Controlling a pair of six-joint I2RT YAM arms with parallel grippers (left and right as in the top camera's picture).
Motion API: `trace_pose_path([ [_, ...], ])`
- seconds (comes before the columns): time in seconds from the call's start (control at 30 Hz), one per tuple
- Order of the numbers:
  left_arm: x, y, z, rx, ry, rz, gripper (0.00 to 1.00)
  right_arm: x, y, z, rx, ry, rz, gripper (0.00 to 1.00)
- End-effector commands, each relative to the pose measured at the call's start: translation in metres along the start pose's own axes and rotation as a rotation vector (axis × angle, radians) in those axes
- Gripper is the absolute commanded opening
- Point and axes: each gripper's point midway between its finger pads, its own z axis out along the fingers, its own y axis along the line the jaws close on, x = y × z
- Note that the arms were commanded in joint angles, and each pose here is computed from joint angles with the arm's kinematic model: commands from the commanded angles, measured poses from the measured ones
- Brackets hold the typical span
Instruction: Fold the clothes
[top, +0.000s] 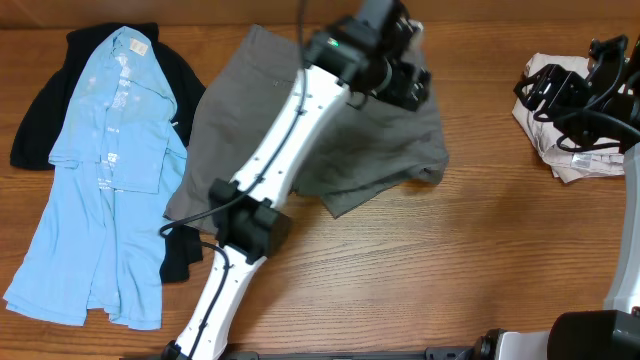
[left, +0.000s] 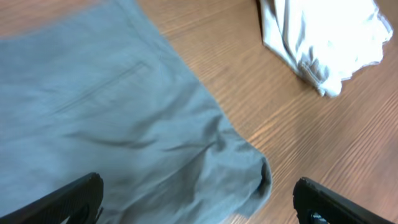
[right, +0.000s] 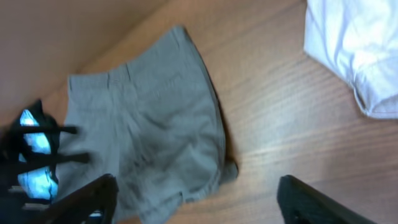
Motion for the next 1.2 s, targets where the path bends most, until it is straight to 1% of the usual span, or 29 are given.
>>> trace_pose_path([
  [0.0,-0.028,0.014,-0.077,-0.014,-0.125,-0.001,1.0,0.025,-0.005,0.012,-0.019,0.09,-0.018,0.97],
  [0.07,-0.027,0.034,-0.096,-0.044,-0.13,-0.019,0.99,0.045,-0.01,0.024,-0.031,0.159,-0.007,0.96],
  [0.1,-0.025,0.045,-0.104,-0.06,-0.128,-0.025,0.99,0.054,-0.013,0.029,-0.028,0.184,0.002,0.94],
  [0.2,-0.014,0.077,-0.116,-0.104,-0.09,-0.063,0.98,0.086,-0.028,0.053,-0.017,0.27,0.047,0.86],
  [0.3,-0.002,0.107,-0.123,-0.171,-0.051,-0.118,0.97,0.113,-0.037,0.077,-0.051,0.32,0.089,0.77],
  [0.4,0.006,0.132,-0.132,-0.249,-0.035,-0.156,0.97,0.134,-0.04,0.097,-0.112,0.34,0.091,0.63],
  [0.47,0.007,0.143,-0.137,-0.282,-0.036,-0.167,0.97,0.145,-0.043,0.111,-0.128,0.332,0.064,0.59],
  [0.6,0.007,0.149,-0.139,-0.309,-0.037,-0.169,0.98,0.168,-0.047,0.138,-0.118,0.318,-0.036,0.58],
  [0.73,0.007,0.149,-0.139,-0.311,-0.034,-0.148,0.98,0.181,-0.038,0.156,-0.126,0.29,-0.106,0.61],
  [0.87,0.007,0.149,-0.139,-0.311,-0.034,-0.145,0.99,0.172,-0.033,0.165,-0.099,0.229,-0.164,0.62],
  [1.03,0.008,0.149,-0.139,-0.311,-0.032,-0.146,0.99,0.155,-0.022,0.174,-0.084,0.129,-0.329,0.65],
  [1.17,0.009,0.149,-0.139,-0.311,-0.025,-0.136,0.99,0.158,-0.009,0.177,-0.108,0.123,-0.423,0.66],
])
